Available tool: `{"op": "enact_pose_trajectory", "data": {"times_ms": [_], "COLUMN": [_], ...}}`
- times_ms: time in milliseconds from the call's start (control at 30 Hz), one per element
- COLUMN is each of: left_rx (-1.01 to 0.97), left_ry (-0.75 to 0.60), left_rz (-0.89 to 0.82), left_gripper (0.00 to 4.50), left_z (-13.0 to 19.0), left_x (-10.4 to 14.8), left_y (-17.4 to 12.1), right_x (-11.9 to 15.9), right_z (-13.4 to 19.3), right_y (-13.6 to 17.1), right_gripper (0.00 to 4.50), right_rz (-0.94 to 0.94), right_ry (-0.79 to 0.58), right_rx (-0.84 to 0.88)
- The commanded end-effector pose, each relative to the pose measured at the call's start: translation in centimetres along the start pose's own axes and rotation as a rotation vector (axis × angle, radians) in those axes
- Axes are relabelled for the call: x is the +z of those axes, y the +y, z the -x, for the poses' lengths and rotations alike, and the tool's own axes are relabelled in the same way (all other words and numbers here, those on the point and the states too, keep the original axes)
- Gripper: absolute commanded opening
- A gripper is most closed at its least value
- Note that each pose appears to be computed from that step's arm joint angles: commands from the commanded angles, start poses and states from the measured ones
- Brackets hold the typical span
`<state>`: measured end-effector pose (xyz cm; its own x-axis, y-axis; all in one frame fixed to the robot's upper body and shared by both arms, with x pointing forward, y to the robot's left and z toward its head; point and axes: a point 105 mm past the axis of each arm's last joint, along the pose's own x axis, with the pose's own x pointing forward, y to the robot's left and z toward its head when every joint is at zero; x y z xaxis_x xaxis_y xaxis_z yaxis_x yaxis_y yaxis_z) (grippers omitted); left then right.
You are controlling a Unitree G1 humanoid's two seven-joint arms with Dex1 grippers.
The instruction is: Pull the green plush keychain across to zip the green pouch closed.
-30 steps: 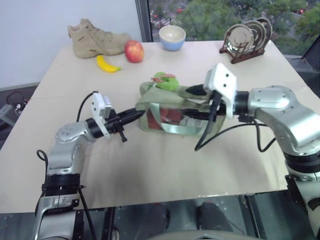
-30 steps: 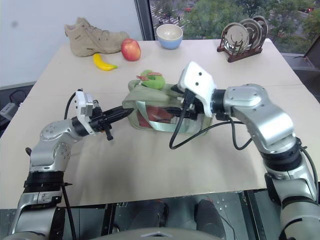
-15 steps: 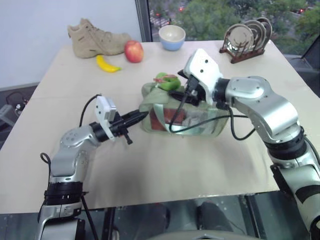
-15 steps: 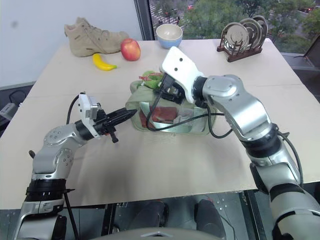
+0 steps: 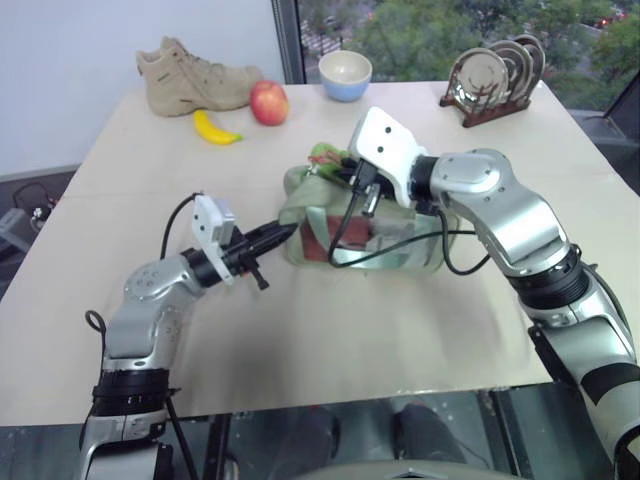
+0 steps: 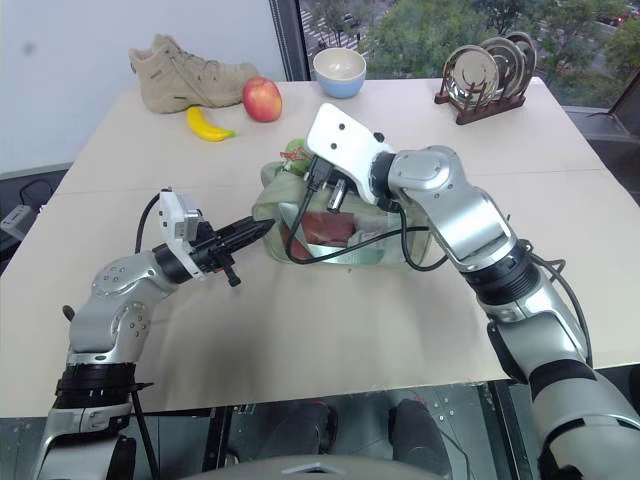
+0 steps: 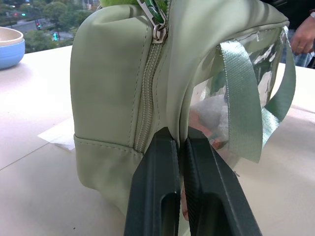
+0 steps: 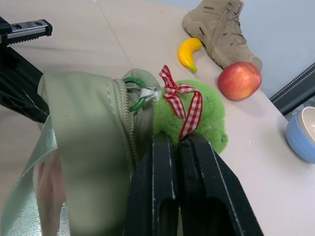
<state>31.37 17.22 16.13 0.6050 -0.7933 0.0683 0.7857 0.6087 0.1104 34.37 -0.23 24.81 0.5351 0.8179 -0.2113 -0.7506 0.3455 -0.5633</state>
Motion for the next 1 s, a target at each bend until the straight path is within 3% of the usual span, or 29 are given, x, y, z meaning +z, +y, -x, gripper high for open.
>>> {"op": "enact_pose_trajectory", "data": {"times_ms": [33, 267, 500, 833, 1000], "left_rx": [0.033, 0.163, 0.181, 0.058, 0.080], "left_ry": [-0.026, 0.066, 0.073, 0.055, 0.066], "left_rz": [-0.035, -0.009, -0.028, -0.103, -0.095], "left_gripper": [0.00, 0.00, 0.00, 0.00, 0.00], "left_z": [0.0, 0.7, 0.7, -1.7, -1.6], "left_x": [0.9, -1.3, -1.7, -0.9, -1.1], "left_y": [0.2, 2.3, 2.9, 0.9, 1.2], "right_x": [1.5, 0.4, -0.6, 5.3, 6.0], "right_z": [1.7, 6.5, 9.4, 6.1, 5.6], "right_y": [-1.5, -4.2, -5.7, -6.7, -7.0], "right_gripper": [0.07, 0.07, 0.07, 0.07, 0.07], "right_rz": [0.052, 0.080, 0.057, 0.025, 0.027], "right_ry": [-0.045, 0.031, 0.094, -0.123, -0.146], "right_rx": [-0.052, -0.164, -0.316, -0.382, -0.391]}}
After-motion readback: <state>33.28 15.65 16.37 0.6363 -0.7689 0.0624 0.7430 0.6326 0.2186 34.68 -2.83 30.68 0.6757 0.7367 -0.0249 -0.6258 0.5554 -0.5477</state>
